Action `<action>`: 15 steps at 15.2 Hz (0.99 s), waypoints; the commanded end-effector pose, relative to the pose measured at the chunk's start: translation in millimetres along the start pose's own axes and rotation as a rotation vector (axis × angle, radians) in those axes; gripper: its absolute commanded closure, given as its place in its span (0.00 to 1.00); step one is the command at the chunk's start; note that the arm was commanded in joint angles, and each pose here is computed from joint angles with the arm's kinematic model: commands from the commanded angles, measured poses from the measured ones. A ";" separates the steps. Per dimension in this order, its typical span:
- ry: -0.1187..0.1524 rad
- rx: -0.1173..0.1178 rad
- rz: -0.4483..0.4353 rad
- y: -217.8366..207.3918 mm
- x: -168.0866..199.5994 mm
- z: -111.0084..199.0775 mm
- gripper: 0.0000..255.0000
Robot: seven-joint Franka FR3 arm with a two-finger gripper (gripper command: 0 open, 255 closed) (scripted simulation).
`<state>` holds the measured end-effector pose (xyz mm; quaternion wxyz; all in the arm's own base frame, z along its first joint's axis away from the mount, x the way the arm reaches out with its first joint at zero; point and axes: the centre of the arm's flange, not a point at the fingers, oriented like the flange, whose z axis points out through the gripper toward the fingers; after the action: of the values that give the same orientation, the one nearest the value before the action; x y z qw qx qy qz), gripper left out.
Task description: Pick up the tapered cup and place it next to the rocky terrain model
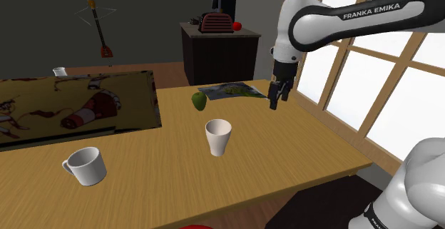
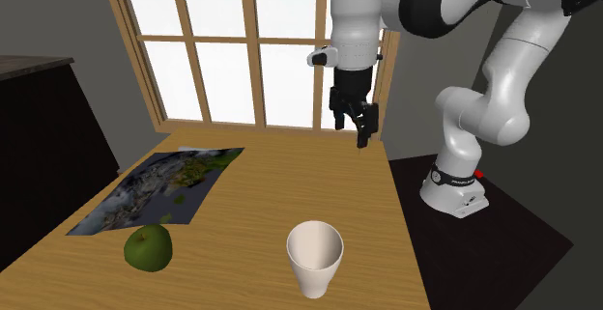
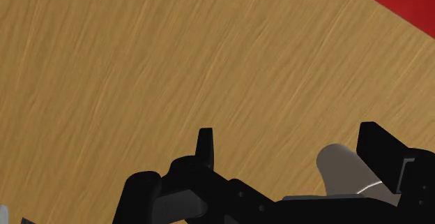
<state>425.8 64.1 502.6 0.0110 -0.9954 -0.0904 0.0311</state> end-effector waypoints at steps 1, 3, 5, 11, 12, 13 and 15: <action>-0.001 0.020 -0.015 -9.9 21.8 16.6 0.00; -0.002 0.039 -0.030 -17.0 43.5 28.3 0.00; -0.004 0.058 -0.044 -24.7 65.1 39.8 0.00; -0.007 0.115 -0.089 -51.0 129.2 73.5 0.00; -0.008 0.125 -0.096 -55.9 139.7 79.0 0.00; -0.008 0.134 -0.104 -60.9 150.2 84.5 0.00; -0.010 0.153 -0.118 -71.2 171.1 95.3 0.00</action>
<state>561.6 158.5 407.0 0.0833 -0.9853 -0.1429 0.0414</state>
